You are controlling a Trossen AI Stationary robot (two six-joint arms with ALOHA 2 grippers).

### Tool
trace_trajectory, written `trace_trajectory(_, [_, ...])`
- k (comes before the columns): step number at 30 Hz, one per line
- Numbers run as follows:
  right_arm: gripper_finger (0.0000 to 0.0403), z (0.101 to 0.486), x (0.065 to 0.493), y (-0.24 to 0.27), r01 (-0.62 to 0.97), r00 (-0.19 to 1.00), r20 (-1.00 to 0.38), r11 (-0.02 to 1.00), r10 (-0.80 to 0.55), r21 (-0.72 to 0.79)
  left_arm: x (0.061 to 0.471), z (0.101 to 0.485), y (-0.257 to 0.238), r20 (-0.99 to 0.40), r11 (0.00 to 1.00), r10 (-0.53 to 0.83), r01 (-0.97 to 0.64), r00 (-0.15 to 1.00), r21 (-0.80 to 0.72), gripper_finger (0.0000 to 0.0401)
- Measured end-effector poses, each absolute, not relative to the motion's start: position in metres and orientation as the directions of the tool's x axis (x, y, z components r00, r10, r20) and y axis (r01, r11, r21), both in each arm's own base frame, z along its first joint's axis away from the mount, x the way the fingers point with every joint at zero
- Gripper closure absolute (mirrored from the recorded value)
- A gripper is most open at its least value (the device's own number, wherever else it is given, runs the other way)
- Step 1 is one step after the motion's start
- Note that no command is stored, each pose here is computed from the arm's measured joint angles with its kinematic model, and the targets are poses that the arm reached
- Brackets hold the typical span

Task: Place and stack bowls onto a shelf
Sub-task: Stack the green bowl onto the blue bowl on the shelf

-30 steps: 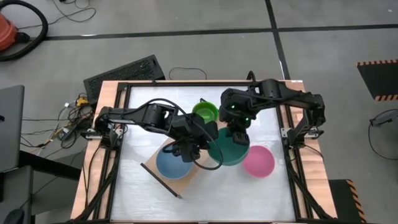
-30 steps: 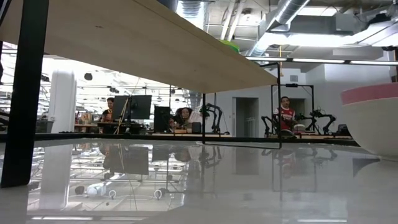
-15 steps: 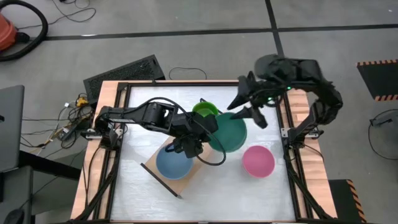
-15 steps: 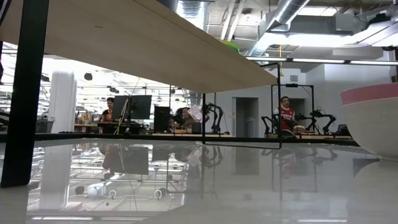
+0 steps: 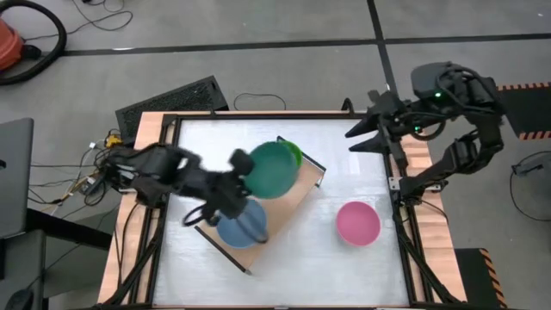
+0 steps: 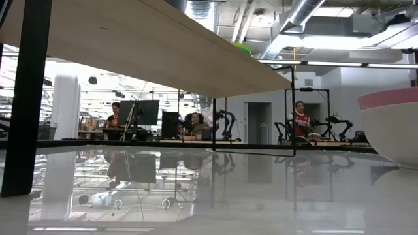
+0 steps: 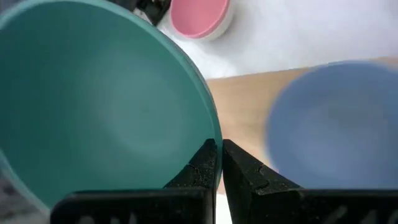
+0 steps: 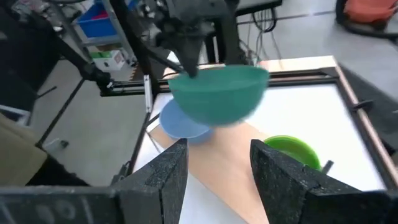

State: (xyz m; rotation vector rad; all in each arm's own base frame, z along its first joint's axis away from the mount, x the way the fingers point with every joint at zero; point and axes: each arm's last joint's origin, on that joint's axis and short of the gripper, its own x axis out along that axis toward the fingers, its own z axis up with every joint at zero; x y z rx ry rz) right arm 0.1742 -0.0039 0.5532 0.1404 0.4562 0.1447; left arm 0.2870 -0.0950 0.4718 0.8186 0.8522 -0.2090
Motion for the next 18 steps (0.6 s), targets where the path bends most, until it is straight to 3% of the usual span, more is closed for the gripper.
trace_trajectory(5, [0.0205, 0.555, 0.168, -0.005, -0.077, 0.900, -0.421, 0.991, 0.118, 0.113, 0.263, 0.474, -0.117, -0.763, 0.814, 0.103, 0.387, 0.638, 0.433, 0.0401])
trace_trajectory(18, [0.0205, 0.552, 0.169, -0.008, -0.059, 0.887, -0.449, 0.991, 0.107, 0.118, 0.250, 0.449, -0.167, -0.825, 0.864, 0.025, 0.402, 0.564, 0.302, 0.0401])
